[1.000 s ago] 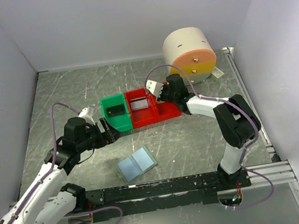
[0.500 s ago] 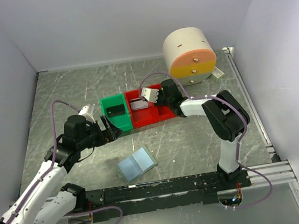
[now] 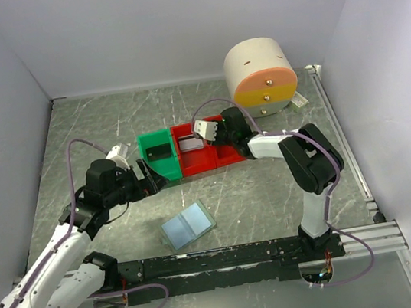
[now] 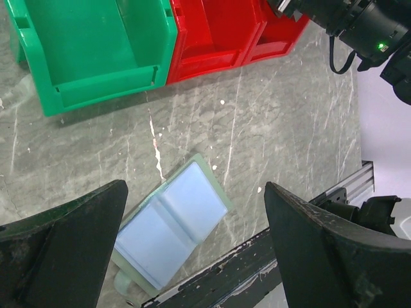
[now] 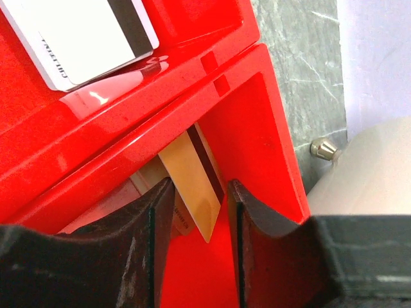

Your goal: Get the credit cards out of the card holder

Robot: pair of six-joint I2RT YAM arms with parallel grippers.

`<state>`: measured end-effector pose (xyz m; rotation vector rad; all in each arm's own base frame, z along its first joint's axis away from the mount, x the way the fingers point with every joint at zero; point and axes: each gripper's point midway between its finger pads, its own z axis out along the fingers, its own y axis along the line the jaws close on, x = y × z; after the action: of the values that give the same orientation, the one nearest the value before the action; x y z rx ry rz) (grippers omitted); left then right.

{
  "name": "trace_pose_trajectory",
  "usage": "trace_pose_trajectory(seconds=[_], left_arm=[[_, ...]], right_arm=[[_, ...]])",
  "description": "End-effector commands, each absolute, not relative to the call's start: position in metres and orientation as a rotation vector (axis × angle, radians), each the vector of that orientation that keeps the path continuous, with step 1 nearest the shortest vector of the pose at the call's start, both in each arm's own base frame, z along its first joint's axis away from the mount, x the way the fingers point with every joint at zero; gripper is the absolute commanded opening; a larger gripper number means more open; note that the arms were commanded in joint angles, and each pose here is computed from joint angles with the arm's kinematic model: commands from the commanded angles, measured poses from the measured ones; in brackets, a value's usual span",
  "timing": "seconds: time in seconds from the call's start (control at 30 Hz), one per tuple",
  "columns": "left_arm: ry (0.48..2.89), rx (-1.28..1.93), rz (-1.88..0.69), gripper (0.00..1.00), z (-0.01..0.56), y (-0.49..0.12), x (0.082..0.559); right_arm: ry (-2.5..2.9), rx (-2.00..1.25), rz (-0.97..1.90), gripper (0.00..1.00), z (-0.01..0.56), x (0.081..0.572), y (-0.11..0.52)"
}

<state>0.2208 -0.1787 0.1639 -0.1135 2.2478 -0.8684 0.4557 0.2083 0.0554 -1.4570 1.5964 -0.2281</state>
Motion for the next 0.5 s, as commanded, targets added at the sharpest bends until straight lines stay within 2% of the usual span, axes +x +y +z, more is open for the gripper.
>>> trace_pose_trajectory(seconds=[0.0,0.33,0.47], left_arm=[[2.248,-0.110,-0.896,1.00,0.167,-0.179,0.216],[2.272,-0.094,-0.991,1.00,0.162,-0.187,0.200],[2.305,-0.107,-1.034,0.99,0.155,-0.191,0.194]], right_arm=[[1.579,-1.443,-0.178,0.40,0.075,0.454,0.214],[1.619,-1.382,-0.144,0.43,0.085,0.443,0.206],[1.654,-1.191,-0.055,0.44,0.118,0.441,0.211]])
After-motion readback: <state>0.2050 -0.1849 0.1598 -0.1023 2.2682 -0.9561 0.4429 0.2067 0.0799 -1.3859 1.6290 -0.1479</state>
